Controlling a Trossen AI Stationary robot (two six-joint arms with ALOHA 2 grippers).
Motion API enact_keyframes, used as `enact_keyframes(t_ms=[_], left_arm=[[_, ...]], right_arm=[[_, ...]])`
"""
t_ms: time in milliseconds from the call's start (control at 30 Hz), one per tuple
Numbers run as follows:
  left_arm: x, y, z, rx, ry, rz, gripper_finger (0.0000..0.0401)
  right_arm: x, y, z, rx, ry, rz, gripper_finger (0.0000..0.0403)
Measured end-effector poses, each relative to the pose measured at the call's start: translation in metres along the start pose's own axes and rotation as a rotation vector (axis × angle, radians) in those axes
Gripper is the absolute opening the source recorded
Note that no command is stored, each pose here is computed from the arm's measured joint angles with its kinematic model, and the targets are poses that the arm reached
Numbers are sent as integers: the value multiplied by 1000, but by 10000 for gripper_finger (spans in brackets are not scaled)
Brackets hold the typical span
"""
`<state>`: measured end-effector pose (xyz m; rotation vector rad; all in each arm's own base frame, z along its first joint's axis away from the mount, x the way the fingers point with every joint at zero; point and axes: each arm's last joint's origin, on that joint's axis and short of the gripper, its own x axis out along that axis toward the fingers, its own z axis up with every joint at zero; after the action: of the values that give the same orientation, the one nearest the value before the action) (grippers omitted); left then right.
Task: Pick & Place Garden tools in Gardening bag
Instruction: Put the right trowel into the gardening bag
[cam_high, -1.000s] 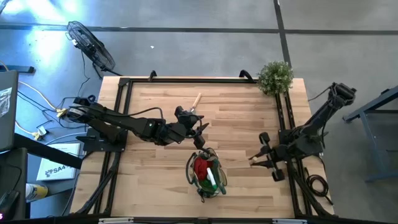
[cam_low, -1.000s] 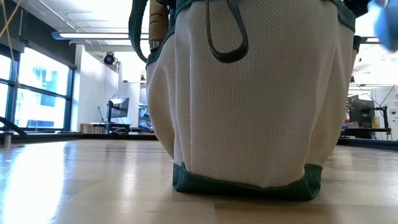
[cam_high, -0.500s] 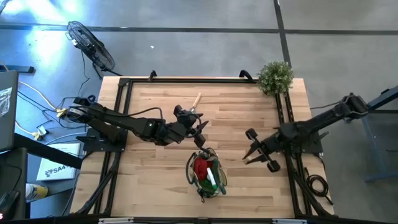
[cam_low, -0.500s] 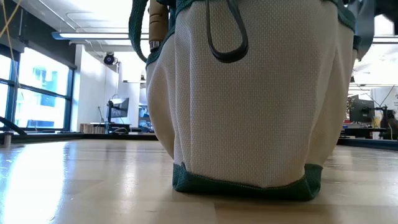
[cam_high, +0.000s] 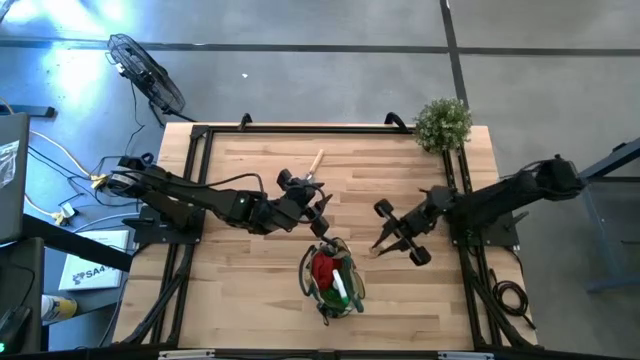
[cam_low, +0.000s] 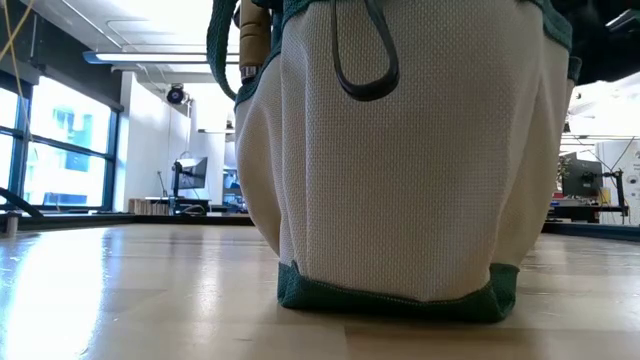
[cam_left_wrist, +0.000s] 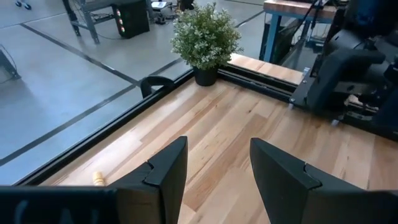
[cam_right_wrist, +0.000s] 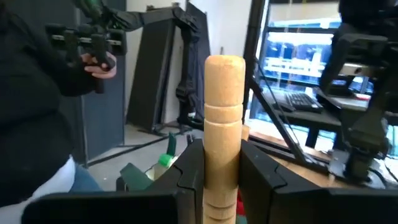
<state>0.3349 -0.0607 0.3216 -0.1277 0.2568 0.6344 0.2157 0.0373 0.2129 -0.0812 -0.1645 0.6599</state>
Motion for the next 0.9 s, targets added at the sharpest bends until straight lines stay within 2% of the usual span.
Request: enact_keyframes(t_ms=[300,467,633,900], left_arm=[[0,0,0,20,3,-12,168],[0,-3,-1,15,39,-106,168],[-1,-3,-1,17,47,-124,168],[-3,0,1,22,47,-108,168]], right_arm=[[29,-17,-2,23,5,121,56],[36,-21,0,12,0,134,56],[39,-24,4,-11,-14,101,56],[44,-31,3,-12,-13,-21,56]])
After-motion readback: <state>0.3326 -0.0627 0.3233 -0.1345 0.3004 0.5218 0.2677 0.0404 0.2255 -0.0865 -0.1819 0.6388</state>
